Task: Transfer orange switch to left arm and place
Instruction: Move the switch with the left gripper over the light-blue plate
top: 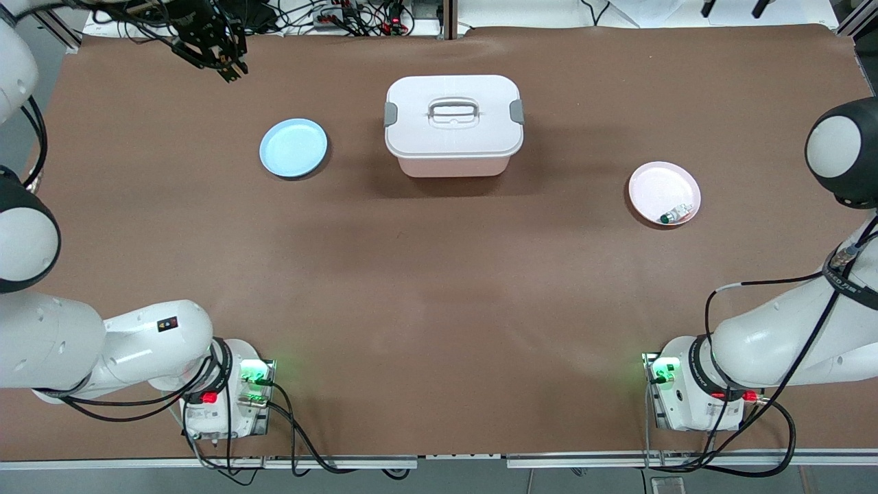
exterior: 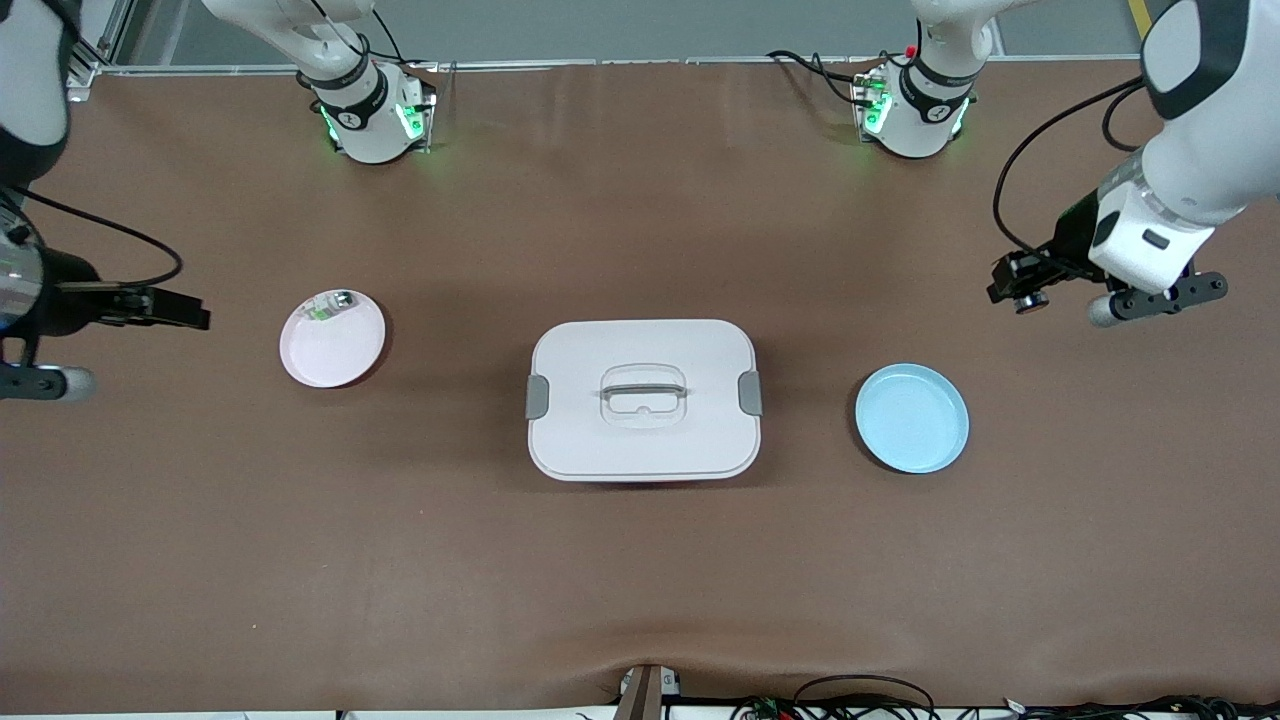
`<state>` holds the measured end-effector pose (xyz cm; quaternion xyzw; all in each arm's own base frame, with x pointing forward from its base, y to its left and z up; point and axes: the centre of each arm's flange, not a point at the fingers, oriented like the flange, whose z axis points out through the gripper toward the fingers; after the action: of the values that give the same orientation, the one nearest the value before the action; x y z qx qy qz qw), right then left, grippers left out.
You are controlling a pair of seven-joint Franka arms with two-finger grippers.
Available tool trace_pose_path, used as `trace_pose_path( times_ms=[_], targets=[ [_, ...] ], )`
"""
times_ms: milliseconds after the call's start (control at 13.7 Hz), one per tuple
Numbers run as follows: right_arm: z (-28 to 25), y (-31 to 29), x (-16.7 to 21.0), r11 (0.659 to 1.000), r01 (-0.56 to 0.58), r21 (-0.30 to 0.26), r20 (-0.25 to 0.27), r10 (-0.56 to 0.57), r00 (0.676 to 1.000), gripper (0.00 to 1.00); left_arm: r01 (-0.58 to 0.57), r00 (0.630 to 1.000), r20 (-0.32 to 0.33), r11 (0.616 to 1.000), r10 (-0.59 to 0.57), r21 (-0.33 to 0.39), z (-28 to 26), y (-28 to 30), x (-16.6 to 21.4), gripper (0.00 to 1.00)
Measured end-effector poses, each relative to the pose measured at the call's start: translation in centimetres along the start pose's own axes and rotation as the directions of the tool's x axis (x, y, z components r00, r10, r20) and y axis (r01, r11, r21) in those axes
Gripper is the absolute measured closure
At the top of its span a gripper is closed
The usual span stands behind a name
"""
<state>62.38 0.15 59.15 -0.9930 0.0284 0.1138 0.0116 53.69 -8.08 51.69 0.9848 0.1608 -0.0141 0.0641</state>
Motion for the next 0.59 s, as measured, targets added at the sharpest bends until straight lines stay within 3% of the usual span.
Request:
trace_pose_path(
  times_ms=[220, 585],
  targets=[
    [-0.7, 1.9, -0.1, 1.0, -0.012, 0.008, -0.028, 0.012, 1.0, 0.0, 0.159, 0.986, -0.051, 0.987, -0.158, 0.017, 5.0, -0.4, -0.1, 0.66],
    [-1.1, 2.6, -0.2, 1.0, -0.02, 0.012, -0.068, 0.021, 0.997, 0.0, 0.317, 0.944, -0.09, 0.948, -0.316, -0.003, 12.5, -2.6, -1.3, 0.66]
  ],
)
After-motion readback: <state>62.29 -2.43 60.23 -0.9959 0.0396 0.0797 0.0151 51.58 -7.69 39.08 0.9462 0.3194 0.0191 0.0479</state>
